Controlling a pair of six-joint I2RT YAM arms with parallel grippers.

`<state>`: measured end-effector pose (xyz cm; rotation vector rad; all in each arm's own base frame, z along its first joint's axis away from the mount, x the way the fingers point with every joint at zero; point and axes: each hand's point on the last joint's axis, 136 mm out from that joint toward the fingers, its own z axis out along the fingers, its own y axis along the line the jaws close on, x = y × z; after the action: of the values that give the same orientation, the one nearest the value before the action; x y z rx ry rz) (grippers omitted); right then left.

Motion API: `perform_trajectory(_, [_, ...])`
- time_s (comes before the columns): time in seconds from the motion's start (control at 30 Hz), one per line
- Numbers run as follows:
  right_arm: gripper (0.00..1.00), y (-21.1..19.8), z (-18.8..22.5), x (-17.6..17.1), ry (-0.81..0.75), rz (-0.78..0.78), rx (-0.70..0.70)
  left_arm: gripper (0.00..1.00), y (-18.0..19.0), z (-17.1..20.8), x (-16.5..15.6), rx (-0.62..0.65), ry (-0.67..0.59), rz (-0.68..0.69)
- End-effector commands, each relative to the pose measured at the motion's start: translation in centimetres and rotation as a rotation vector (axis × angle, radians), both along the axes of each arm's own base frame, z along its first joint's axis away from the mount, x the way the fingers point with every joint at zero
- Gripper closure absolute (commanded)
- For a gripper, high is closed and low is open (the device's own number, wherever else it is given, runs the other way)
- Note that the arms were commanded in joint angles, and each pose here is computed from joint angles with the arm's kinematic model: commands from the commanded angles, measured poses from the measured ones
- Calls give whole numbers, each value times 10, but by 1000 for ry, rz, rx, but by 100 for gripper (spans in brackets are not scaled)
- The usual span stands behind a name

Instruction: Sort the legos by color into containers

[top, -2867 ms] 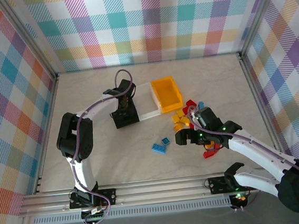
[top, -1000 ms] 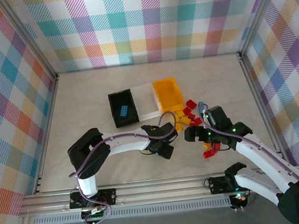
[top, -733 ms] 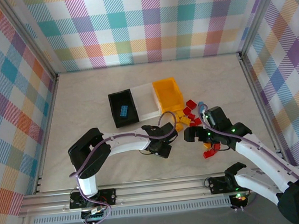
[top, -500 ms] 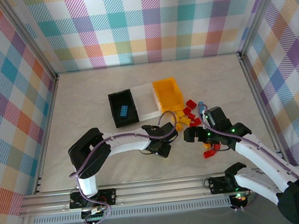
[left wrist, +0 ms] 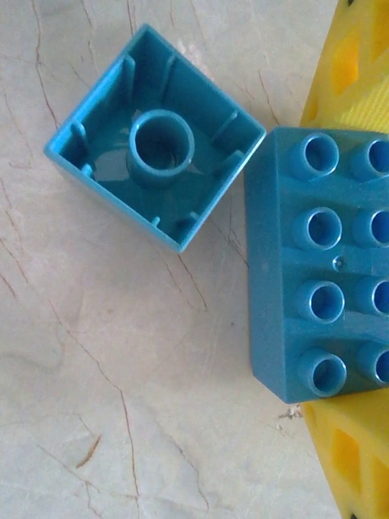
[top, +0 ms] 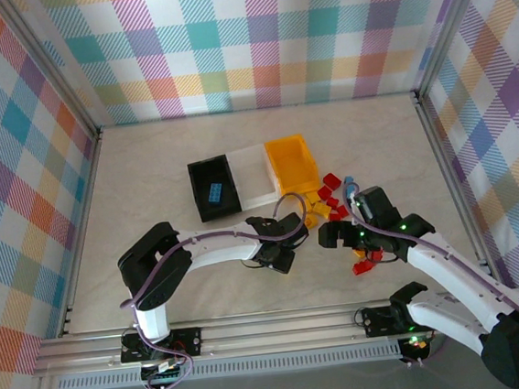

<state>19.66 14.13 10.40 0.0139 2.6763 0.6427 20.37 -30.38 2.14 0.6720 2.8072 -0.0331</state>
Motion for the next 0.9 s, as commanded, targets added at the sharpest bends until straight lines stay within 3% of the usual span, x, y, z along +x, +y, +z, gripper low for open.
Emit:
perform_trajectory(0.0, [0,3,2,1,-7,6,22,44,12,15,2,9,-17,28])
perform_trajectory(0.5, [0,5,1,3,-7,6,31,46,31,31,6,-32,-25,73])
perform_trajectory(0.87, [0,14,-3,5,14,23,67,47,72,60,17,-43,-74,142])
